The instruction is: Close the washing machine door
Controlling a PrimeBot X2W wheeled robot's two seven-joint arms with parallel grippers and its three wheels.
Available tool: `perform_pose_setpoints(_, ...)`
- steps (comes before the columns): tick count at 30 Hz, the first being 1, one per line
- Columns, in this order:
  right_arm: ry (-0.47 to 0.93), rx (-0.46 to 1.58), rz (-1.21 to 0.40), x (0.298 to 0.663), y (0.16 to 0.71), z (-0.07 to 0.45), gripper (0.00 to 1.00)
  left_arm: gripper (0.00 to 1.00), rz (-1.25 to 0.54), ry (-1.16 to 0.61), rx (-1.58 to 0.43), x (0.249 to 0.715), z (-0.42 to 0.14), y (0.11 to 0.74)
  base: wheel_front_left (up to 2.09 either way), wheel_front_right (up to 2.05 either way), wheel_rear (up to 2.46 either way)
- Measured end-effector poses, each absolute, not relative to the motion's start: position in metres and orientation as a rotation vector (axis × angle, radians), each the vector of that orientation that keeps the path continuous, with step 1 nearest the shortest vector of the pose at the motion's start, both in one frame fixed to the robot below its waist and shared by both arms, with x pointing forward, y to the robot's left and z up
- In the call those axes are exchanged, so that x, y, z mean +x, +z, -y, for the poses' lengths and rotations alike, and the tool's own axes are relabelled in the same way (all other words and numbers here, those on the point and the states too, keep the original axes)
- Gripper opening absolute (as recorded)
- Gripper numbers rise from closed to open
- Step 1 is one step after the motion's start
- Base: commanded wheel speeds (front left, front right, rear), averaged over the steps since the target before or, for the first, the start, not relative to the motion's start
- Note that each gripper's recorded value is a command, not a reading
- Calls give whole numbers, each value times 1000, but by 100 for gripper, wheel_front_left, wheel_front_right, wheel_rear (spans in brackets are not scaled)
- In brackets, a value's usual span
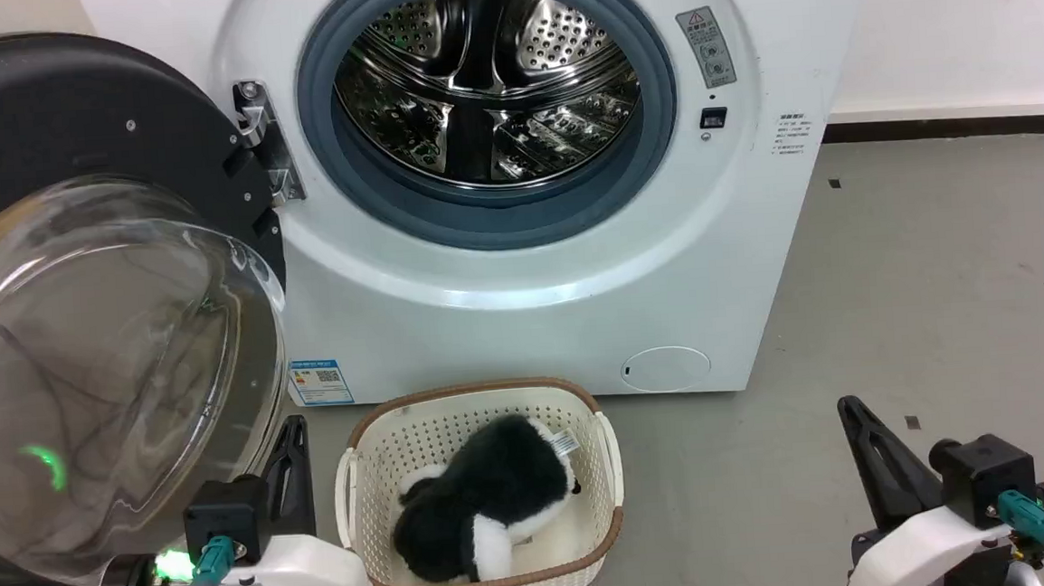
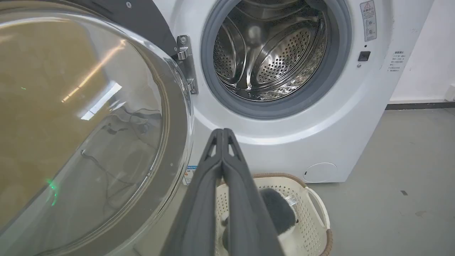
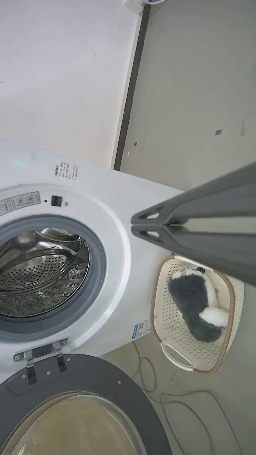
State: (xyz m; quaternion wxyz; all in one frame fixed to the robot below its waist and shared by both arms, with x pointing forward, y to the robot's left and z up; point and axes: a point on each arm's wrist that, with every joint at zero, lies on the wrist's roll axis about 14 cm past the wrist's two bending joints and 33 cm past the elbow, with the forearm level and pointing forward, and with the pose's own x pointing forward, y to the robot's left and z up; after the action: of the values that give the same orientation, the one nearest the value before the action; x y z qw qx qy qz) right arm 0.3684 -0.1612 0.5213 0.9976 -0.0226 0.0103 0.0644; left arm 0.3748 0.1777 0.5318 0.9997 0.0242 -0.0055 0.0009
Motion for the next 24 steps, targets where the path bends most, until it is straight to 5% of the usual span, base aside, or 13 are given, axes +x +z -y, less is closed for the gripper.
perform_pose_setpoints(22,129,-45,-20,368,521,161,0,0,11,2,48,375,-178,532,0,0,0)
perform_pose_setpoints(23,129,-45,-21,368,521,161,100,100,11,2,48,375,-178,532,0,0,0)
perform_pose_setpoints(24,129,-45,-21,368,521,161,100,100,11,2,48,375,-178,532,0,0,0)
